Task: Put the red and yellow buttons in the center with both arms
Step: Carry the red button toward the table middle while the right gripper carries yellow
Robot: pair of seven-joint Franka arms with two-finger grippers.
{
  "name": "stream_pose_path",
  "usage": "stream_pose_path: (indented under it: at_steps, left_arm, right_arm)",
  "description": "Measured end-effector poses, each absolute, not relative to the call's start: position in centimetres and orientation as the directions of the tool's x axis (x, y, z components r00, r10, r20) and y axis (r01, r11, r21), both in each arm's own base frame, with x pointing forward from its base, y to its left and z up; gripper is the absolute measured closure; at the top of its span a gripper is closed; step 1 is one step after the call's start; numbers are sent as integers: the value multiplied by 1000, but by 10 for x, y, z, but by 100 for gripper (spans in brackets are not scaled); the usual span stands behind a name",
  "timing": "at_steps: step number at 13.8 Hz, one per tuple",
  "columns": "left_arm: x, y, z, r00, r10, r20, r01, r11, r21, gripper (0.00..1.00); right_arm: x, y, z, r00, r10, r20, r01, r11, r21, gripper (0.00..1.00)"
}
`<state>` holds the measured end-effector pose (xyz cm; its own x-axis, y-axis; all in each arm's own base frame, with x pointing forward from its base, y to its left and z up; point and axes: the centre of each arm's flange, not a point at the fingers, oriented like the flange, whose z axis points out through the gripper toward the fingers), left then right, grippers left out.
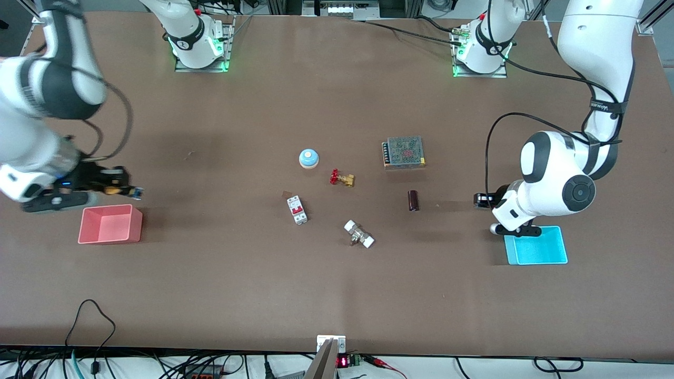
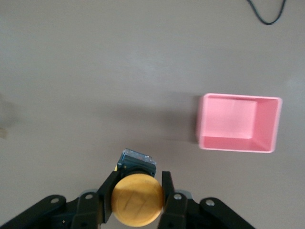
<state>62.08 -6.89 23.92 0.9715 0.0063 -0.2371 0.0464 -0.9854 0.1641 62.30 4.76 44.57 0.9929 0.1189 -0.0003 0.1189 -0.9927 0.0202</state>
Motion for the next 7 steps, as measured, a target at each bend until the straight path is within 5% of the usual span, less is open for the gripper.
stream_pose_path:
  at_steps: [7]
  left_arm:
    - [605, -100, 204, 989, 47, -139, 72, -981, 179, 57]
  right_arm:
    - [627, 148, 373, 996, 83, 16, 81, -994, 73, 59]
